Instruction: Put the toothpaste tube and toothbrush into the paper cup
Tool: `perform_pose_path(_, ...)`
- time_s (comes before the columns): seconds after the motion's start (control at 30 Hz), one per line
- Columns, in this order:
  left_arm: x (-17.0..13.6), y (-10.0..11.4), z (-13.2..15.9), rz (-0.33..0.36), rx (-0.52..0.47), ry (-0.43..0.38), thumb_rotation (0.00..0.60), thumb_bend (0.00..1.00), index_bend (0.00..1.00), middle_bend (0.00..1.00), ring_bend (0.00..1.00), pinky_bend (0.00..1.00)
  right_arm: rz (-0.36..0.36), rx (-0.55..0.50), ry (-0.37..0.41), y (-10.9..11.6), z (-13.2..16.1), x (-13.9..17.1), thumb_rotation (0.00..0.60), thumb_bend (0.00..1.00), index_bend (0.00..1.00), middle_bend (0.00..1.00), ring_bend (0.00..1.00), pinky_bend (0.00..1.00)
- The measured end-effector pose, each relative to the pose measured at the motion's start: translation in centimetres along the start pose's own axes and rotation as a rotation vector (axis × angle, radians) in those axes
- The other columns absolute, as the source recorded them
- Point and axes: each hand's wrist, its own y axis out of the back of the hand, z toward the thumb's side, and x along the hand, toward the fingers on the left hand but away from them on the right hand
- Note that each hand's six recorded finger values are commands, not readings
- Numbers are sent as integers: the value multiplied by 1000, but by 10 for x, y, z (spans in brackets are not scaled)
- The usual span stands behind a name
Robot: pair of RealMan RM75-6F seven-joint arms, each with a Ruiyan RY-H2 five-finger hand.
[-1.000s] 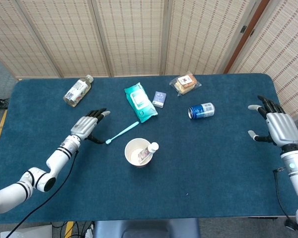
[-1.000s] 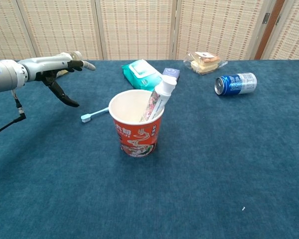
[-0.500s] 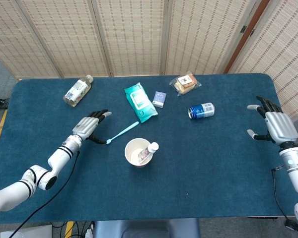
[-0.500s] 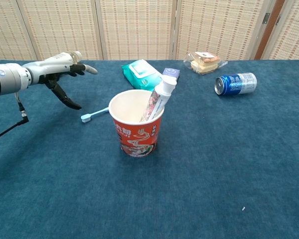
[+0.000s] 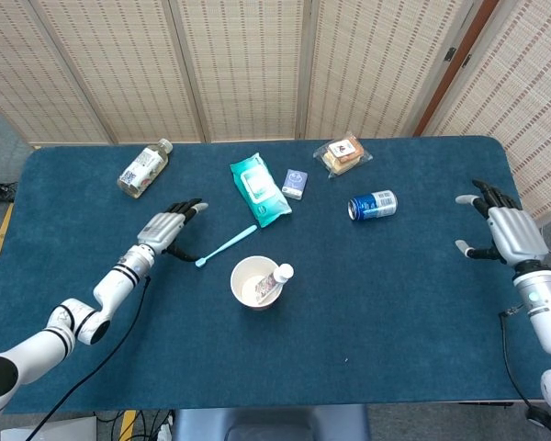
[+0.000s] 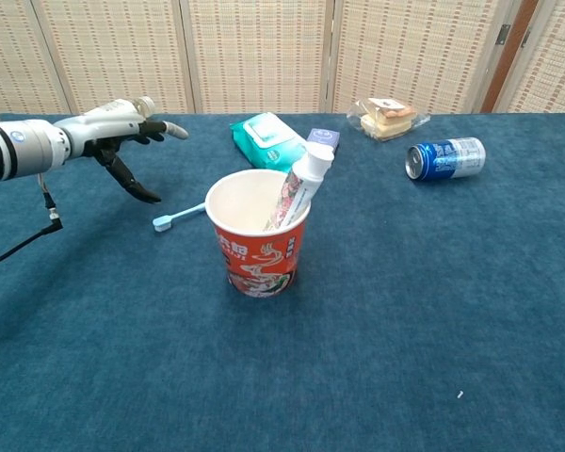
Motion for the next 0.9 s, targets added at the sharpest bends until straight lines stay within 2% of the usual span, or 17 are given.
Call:
perform_pose_path(0.33,7,-2,3,-7,-8,-3,600,56,26,0,0,0,6,-9,-11,-3,-5,-2,600,183,250,33,0,115)
perform_pose_path(0.9,15,-24,13,-62,-7,-26,600,56,26,0,0,0,14,-22,-23,-7,-11,-3,600,182,251,32,0,115)
